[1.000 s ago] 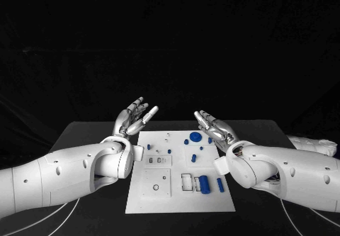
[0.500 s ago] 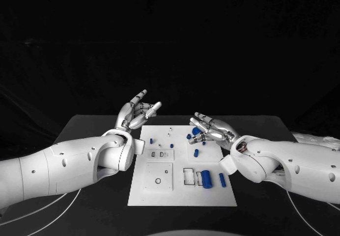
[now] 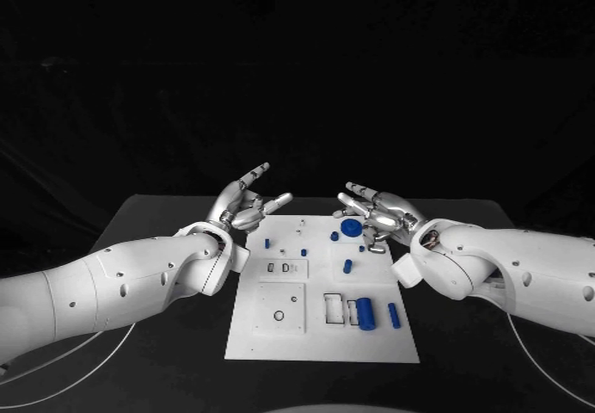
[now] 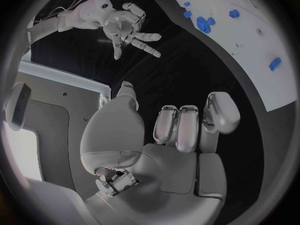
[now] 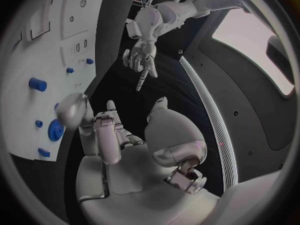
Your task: Assemble the parts on the task board
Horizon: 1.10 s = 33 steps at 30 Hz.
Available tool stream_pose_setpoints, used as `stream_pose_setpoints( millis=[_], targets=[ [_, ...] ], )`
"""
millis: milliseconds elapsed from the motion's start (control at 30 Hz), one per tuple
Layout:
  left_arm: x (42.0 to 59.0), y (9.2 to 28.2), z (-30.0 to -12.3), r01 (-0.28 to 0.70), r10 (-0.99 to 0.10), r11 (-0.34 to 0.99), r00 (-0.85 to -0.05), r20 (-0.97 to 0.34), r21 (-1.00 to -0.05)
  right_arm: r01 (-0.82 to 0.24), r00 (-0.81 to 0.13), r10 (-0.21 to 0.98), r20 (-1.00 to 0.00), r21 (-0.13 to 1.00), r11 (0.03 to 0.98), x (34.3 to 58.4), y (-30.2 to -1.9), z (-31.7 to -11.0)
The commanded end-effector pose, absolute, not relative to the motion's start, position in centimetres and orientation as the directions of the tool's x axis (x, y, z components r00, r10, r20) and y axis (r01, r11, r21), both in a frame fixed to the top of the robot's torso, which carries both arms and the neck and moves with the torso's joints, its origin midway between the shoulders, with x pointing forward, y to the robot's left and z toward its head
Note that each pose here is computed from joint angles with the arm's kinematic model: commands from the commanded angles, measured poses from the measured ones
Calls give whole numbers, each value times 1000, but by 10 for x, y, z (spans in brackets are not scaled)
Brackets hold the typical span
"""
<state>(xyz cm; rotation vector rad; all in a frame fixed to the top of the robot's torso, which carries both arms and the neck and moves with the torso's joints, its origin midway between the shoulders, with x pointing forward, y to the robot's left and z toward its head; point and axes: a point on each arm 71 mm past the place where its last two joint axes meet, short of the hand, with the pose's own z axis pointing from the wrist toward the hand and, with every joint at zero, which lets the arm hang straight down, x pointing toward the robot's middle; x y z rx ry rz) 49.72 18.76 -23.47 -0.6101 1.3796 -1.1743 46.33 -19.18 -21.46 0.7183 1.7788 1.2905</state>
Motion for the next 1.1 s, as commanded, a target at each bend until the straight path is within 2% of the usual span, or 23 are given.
stream_pose_setpoints(
  millis=[33, 333, 500, 767, 1100],
  targets=[
    [497, 181, -237, 333, -782, 474, -268, -563, -816, -59, -542, 763, -352, 922, 383, 469, -192, -207],
    [496, 178, -237, 395, -695, 546, -281, -663, -739, -146, -557, 670, -490, 852, 502, 489, -190, -194],
    [495, 176, -237, 419, -662, 566, -283, -695, -710, -187, -530, 620, -578, 793, 580, 498, -191, -192],
    [494, 173, -235, 478, -607, 601, -250, -755, -641, -327, -388, 466, -795, 591, 737, 511, -189, -187],
    [491, 173, -230, 521, -590, 619, -185, -786, -588, -433, -185, 257, -949, 313, 845, 520, -187, -191]
  ],
)
